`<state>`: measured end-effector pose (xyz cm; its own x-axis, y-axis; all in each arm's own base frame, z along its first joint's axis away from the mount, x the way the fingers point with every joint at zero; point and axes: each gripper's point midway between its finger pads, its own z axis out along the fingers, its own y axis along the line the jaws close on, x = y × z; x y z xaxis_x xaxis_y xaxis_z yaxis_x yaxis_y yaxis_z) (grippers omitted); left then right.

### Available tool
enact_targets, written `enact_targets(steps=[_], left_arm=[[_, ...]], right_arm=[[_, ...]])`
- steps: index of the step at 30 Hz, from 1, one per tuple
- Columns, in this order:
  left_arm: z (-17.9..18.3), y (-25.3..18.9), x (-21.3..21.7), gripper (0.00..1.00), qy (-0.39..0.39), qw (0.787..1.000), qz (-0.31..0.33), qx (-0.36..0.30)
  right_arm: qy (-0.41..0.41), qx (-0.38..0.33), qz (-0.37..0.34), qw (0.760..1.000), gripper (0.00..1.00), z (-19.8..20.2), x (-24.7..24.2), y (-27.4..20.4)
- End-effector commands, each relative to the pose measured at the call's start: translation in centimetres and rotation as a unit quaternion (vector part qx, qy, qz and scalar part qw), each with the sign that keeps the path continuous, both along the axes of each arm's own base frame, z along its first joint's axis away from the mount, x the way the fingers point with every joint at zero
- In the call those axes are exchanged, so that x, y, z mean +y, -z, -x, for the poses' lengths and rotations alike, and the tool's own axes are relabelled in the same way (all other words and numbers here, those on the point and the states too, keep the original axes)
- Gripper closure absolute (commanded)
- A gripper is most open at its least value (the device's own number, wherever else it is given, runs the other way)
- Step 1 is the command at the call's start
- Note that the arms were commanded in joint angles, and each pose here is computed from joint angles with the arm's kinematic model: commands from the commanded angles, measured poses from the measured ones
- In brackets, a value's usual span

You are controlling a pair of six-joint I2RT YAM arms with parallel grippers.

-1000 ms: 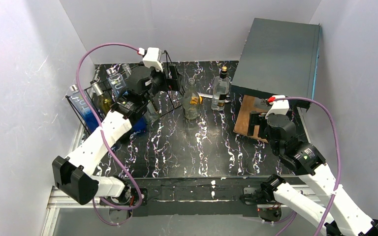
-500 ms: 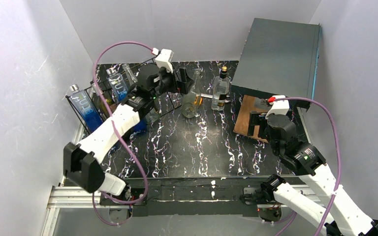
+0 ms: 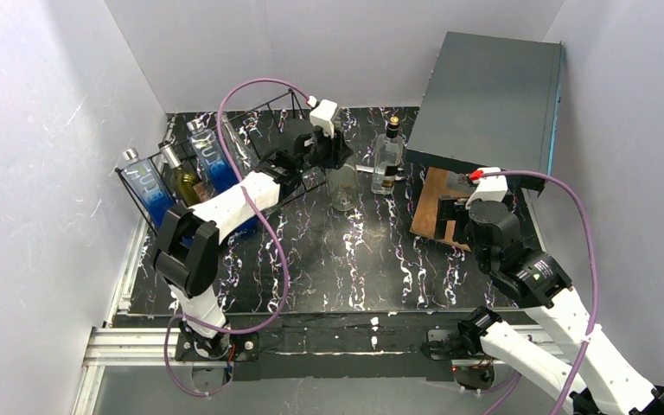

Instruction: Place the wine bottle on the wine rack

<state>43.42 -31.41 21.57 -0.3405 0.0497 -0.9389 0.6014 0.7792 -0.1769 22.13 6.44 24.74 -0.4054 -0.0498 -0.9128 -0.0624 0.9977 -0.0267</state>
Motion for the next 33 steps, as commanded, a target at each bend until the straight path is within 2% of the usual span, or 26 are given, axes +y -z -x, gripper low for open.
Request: enact_targets(steps=[1,3,10,16,21,27,33], left_arm=[[-1.4,-3.5,-0.1,0.89,-0.019,0.998,0.025,-0.060],[-1.4,-3.8,-0.4,1.00,-0.008,0.998,0.025,-0.065],[0.2,-4.6,0.9,1.00,-0.014,0.998,0.021,-0.064],[1.5,-5.9,3.3,1.00,-0.066,0.997,0.024,-0.020],[0.9,-6.5,5.9,1.00,-0.142,0.990,0.010,0.023],[0.5,-8.6,6.5,1.00,-0.151,0.988,0.014,0.002],[-0.5,-9.6,7.9,1.00,-0.174,0.985,-0.013,0.004]], right_arm=[[0.002,-0.008,-0.002,1.000,0.02,-0.5,0.2,-0.3],[0.004,-0.010,-0.003,1.000,0.02,-0.5,0.1,-0.4],[0.003,-0.011,-0.004,1.000,0.02,-0.5,0.2,-0.4],[-0.002,-0.007,-0.004,1.000,0.01,-0.6,0.4,-0.2],[-0.003,-0.009,-0.005,1.000,0.01,-0.6,0.4,-0.3],[-0.001,-0.012,-0.007,1.000,0.02,-0.5,0.3,-0.4],[-0.002,-0.013,-0.008,1.000,0.02,-0.4,0.3,-0.5]])
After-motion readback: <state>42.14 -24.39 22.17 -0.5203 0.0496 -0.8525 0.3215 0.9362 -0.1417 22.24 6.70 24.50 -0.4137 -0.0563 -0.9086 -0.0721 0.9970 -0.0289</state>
